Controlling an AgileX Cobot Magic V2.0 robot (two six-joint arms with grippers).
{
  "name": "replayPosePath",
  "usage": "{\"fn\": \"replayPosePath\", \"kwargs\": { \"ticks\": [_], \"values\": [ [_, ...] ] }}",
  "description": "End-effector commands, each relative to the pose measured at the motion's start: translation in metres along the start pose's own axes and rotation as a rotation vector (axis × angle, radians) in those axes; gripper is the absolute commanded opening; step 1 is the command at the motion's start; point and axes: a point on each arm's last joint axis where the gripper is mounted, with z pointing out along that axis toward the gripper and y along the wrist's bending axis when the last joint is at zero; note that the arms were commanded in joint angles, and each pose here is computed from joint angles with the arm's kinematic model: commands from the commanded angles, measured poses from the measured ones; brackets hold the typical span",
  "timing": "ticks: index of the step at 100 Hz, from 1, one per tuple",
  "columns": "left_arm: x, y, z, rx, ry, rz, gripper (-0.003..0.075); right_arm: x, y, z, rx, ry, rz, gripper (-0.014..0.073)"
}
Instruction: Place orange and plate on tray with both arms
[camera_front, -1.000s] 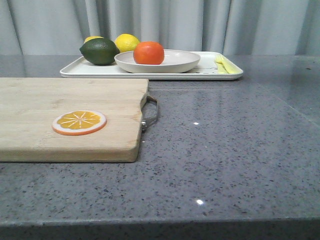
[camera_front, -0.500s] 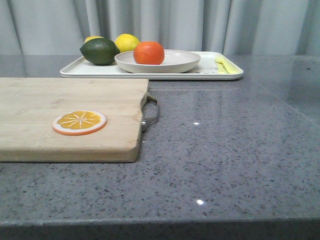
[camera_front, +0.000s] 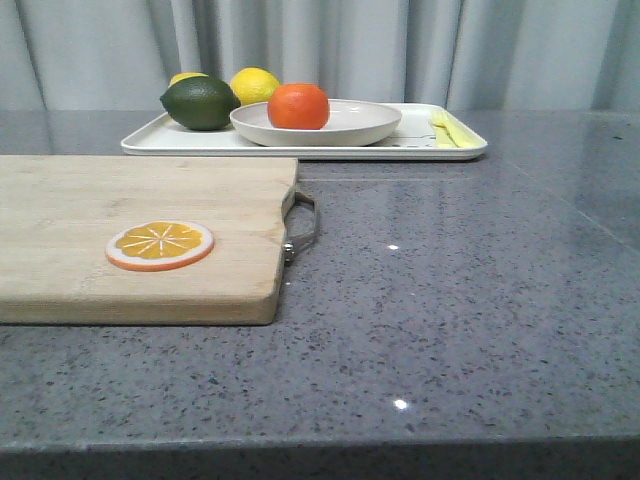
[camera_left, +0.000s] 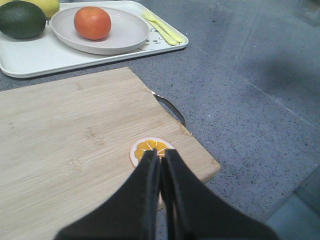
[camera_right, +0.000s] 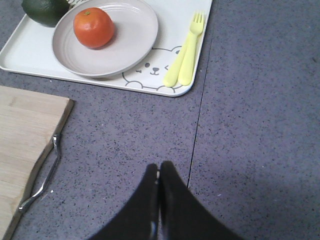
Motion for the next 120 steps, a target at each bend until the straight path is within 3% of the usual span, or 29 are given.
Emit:
{"fn": "replayPosePath", "kwargs": {
  "ticks": [1,82,120],
  "values": [
    [-0.014,-0.002,-0.004,0.008,-0.099,-0.01,-0.0019,0.0,0.0,-0.014,0.007,-0.161,-0.028,-0.0069],
    [0.015,0.001,-0.028,0.027,-0.176,0.008,-0.0019,0.157,-0.02,-0.027,0.044,-0.387,-0.026,-0.0069],
    [0.017,0.001,-0.027,0.027,-0.157,0.006,-0.0019,0.171,-0.021,-0.034,0.04,-0.435,-0.031,-0.0069]
  ]
}}
